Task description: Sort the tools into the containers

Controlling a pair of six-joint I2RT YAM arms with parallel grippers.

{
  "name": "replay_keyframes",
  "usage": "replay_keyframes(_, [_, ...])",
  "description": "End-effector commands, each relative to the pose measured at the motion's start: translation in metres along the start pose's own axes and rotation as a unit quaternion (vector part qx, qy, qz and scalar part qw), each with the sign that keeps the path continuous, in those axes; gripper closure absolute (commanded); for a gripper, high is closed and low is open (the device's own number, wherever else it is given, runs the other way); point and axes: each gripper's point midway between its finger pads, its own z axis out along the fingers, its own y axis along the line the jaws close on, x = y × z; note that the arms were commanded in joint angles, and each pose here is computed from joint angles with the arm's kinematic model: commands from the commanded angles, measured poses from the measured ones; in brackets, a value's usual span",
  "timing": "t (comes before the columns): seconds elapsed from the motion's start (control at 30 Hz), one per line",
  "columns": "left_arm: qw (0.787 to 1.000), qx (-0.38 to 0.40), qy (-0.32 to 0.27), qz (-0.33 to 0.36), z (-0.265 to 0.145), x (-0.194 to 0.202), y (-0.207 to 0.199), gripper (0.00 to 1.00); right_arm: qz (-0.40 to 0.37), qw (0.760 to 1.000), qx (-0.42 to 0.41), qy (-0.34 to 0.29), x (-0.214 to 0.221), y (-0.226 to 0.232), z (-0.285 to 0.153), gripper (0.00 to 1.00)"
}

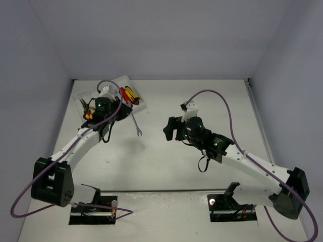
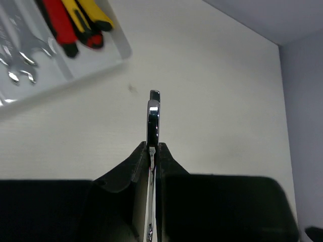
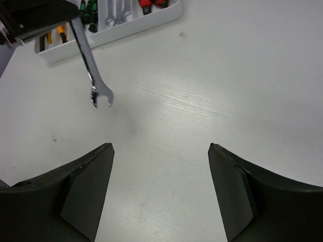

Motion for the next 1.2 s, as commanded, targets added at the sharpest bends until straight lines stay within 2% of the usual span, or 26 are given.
replay_keyframes(0.0, [0.994, 0.045, -0.098, 0.024, 0.017, -0.111, -0.011, 1.0, -0.004, 1.0, 0.013, -0.027, -0.007, -0.014, -0.011, 0.26])
replay_keyframes(0.03, [0.994, 0.043, -0.101, 0.025, 0.025, -0.125, -0.005, 1.0, -0.006, 1.0, 0.016, -0.023, -0.003, -0.018, -0.012, 0.26])
replay_keyframes(0.1, [0.996, 0.04, -0.074, 0.018, 0.052, -0.125, 0.014, 1.0, -0.011, 1.0, 0.021, -0.013, 0.006, -0.023, -0.012, 0.26])
replay_keyframes(0.17, [0.997, 0.037, -0.071, 0.017, 0.079, -0.154, 0.036, 1.0, -0.014, 1.0, 0.024, -0.008, 0.012, -0.026, -0.012, 0.26])
replay_keyframes(0.23, [0.997, 0.036, -0.06, 0.011, 0.096, -0.166, 0.053, 1.0, -0.014, 1.0, 0.026, -0.008, 0.014, -0.029, -0.014, 0.26])
replay_keyframes(0.4, [0.999, 0.011, -0.04, 0.018, 0.123, -0.178, 0.091, 1.0, -0.019, 0.999, 0.028, -0.024, 0.006, -0.032, -0.024, 0.24])
replay_keyframes(0.5, [1.0, -0.01, -0.012, 0.022, 0.136, -0.167, 0.111, 1.0, -0.025, 0.999, 0.036, -0.021, 0.007, -0.036, -0.025, 0.2])
replay_keyframes(0.57, [1.0, -0.004, -0.003, 0.022, 0.139, -0.166, 0.111, 0.93, -0.029, 0.999, 0.039, -0.017, 0.009, -0.038, -0.024, 0.2])
replay_keyframes(0.6, [1.0, -0.004, 0.003, 0.019, 0.142, -0.163, 0.114, 0.81, -0.031, 0.999, 0.041, -0.014, 0.01, -0.038, -0.023, 0.19])
replay_keyframes(0.67, [1.0, -0.003, 0.009, 0.016, 0.144, -0.158, 0.115, 0.66, -0.033, 0.998, 0.046, -0.013, 0.01, -0.04, -0.023, 0.19])
replay_keyframes(0.77, [1.0, 0.001, 0.009, 0.016, 0.138, -0.157, 0.11, 0.52, -0.034, 0.998, 0.056, -0.019, 0.007, -0.044, -0.024, 0.18])
replay_keyframes(0.9, [1.0, -0.003, -0.003, 0.028, 0.114, -0.166, 0.094, 0.42, -0.039, 0.996, 0.073, -0.034, -0.004, -0.05, -0.028, 0.18])
replay_keyframes(1.03, [0.997, -0.028, -0.018, 0.065, 0.071, -0.174, 0.073, 0.39, -0.043, 0.993, 0.095, -0.062, -0.025, -0.055, -0.035, 0.16])
replay_keyframes(1.1, [0.995, -0.042, -0.031, 0.085, 0.031, -0.181, 0.052, 0.39, -0.05, 0.989, 0.12, -0.068, -0.031, -0.064, -0.041, 0.15])
replay_keyframes(1.17, [0.992, -0.073, -0.029, 0.095, 0.002, -0.174, 0.051, 0.39, -0.055, 0.986, 0.137, -0.083, -0.043, -0.068, -0.048, 0.14])
